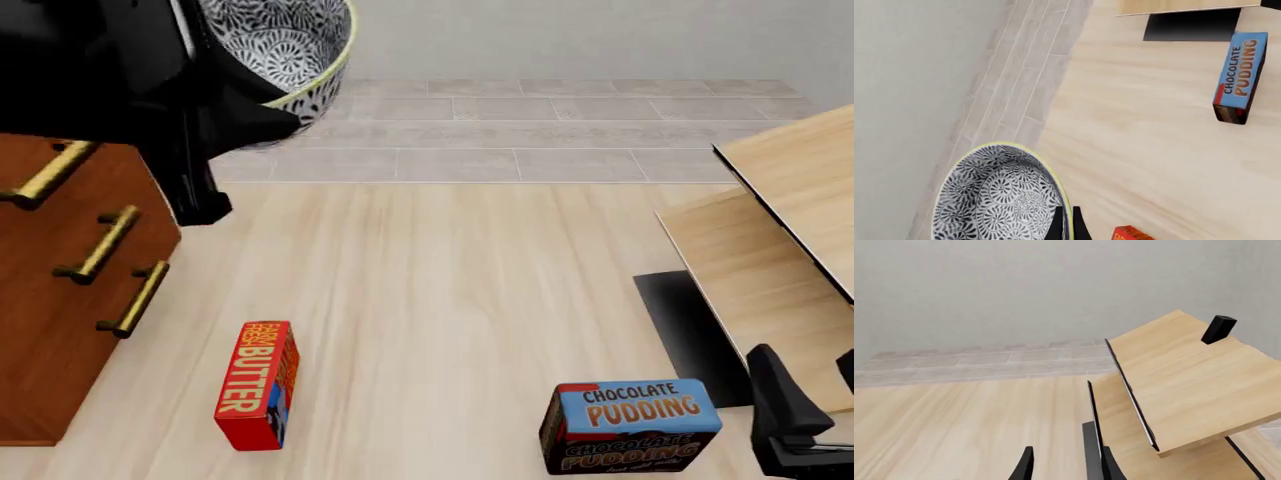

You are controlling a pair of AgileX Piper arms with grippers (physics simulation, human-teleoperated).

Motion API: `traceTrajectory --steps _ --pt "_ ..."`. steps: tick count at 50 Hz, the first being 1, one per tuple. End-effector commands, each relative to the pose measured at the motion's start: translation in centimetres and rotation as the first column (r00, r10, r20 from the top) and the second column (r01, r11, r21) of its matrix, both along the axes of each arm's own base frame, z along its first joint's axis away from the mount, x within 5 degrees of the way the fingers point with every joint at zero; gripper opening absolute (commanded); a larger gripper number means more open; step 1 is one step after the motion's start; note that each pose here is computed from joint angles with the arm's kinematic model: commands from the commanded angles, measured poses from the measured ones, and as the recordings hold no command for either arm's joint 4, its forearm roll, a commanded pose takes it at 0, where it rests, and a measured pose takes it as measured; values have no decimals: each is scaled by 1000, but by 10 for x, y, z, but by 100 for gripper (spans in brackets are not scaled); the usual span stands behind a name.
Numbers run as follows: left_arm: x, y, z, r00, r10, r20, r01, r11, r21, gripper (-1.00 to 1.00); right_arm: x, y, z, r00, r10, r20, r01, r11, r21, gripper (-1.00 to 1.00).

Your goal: Close the top drawer of the cabinet and put the bowl on top of it.

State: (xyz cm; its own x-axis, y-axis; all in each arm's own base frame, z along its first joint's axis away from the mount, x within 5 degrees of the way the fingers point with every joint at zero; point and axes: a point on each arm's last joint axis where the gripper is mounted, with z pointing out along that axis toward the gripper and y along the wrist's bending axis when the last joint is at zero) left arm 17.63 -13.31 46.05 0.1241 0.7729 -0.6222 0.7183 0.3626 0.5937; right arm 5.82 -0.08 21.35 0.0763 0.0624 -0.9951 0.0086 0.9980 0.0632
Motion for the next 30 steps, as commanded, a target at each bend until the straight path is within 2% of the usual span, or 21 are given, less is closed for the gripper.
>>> traceTrajectory --steps 1,8,14,15,19,21,24,26,30 --pt "4 21 31 997 62 48 -64 998 30 -100 1 0 0 1000 2 -5 -2 1000 -2 100" --pt "16 37 48 987 146 62 -149 988 36 -100 2 0 0 1000 5 -9 -5 1000 0 100" --pt "24 49 68 973 217 81 -219 976 13 -100 2 0 0 1000 5 -9 -5 1000 2 100" --pt "27 54 76 964 254 79 -254 967 -10 -100 2 0 0 1000 5 -8 -5 1000 3 100" --pt "30 61 86 951 299 75 -298 954 -32 -100 2 0 0 1000 4 -8 -4 1000 4 100" --pt "34 68 92 938 335 85 -332 942 -44 -100 2 0 0 1000 5 -9 -5 1000 5 100" --pt "36 74 93 931 356 85 -354 935 -33 -100 2 0 0 1000 5 -9 -5 1000 6 100" --pt "39 80 96 918 387 85 -385 922 -38 -100 2 0 0 1000 4 -8 -4 1000 7 100" --pt "45 95 92 896 430 111 -432 902 -7 -100 3 0 0 1000 5 -9 -5 1000 7 100"
